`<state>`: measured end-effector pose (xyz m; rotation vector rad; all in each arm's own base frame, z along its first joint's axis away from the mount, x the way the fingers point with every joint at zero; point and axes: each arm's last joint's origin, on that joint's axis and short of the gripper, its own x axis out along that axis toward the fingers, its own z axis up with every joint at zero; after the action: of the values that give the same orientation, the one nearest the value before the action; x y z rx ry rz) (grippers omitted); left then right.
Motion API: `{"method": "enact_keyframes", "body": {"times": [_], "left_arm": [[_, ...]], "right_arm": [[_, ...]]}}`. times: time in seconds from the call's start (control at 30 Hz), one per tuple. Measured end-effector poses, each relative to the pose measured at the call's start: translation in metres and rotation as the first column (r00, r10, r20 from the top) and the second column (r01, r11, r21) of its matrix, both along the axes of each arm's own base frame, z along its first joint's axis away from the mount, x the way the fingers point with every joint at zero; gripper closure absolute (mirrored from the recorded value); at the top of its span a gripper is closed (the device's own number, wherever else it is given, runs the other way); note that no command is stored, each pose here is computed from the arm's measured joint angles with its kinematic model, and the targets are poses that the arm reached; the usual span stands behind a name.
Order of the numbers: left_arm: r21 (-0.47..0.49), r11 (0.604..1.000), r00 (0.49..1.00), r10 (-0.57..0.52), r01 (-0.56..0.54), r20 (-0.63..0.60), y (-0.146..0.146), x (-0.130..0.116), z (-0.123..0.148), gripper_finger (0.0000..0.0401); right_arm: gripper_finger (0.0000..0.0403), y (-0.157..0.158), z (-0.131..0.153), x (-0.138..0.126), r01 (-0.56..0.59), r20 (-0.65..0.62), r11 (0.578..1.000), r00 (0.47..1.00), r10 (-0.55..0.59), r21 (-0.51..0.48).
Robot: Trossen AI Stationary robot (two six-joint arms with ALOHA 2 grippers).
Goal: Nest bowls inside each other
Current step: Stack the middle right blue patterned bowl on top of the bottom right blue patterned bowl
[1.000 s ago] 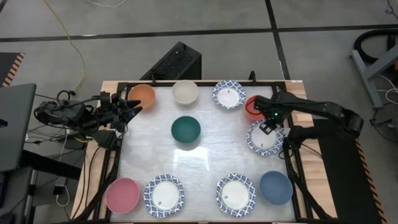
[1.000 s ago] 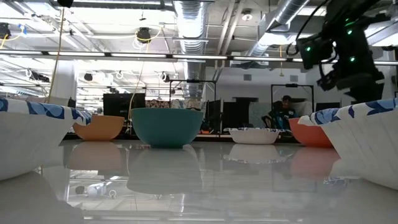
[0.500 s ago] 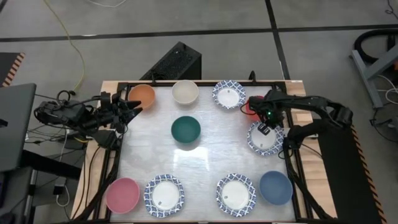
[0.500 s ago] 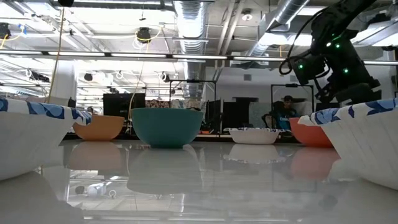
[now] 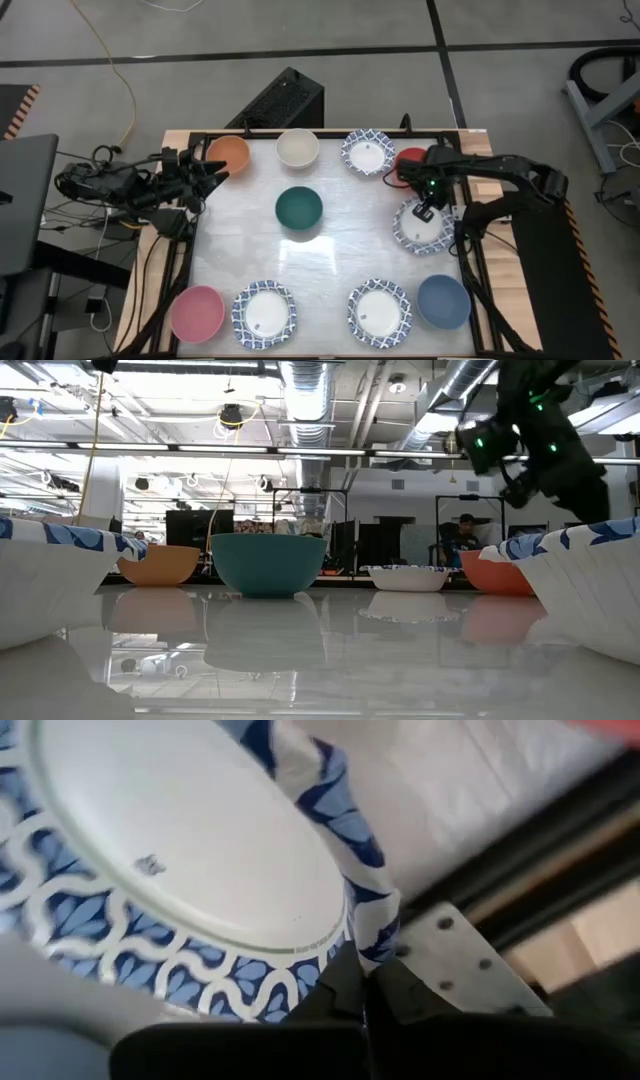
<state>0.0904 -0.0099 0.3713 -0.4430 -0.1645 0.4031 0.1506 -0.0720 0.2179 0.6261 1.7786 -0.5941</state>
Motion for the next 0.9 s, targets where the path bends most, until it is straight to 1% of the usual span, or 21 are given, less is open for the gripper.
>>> {"method": "enact_keyframes", "body": {"times": [0.2,0.33,0.43,0.6,0.7,0.77,0.8,0.9], "left_arm": [[-0.003,0.997,0.997,0.072,-0.072,-0.008,0.002,-0.001,-0.001,0.0201],[-0.008,0.996,0.996,0.085,-0.085,-0.007,0.002,-0.001,-0.001,0.0201],[-0.009,0.996,0.996,0.085,-0.085,-0.006,0.002,-0.001,-0.001,0.0201],[-0.052,0.995,0.997,0.082,-0.081,0.014,0.002,-0.001,-0.001,0.0201],[-0.066,0.995,0.997,0.071,-0.070,0.020,0.002,-0.001,-0.001,0.0201],[-0.075,0.996,0.998,0.055,-0.054,0.021,0.001,0.001,-0.001,0.0201],[-0.074,0.996,0.999,0.043,-0.042,0.016,0.000,0.002,-0.002,0.0201],[-0.066,0.998,1.000,-0.005,0.004,-0.011,-0.002,0.007,-0.004,0.0201]], "right_arm": [[0.0396,0.008,0.034,0.023,-0.024,0.146,0.999,0.989,0.028,-0.030],[0.0396,0.016,0.064,0.039,-0.024,0.277,0.998,0.960,0.041,-0.065],[0.0396,0.024,0.086,0.051,-0.032,0.387,0.995,0.920,0.066,-0.093],[0.0396,0.042,0.115,0.068,-0.083,0.566,0.992,0.816,0.120,-0.091],[0.0396,0.057,0.123,0.076,-0.130,0.641,0.990,0.755,0.140,-0.063],[0.0396,0.069,0.124,0.078,-0.166,0.660,0.985,0.736,0.150,-0.038],[0.0396,0.075,0.123,0.079,-0.182,0.659,0.983,0.737,0.151,-0.022],[0.0396,0.098,0.118,0.082,-0.223,0.626,0.974,0.763,0.161,0.022]]}}
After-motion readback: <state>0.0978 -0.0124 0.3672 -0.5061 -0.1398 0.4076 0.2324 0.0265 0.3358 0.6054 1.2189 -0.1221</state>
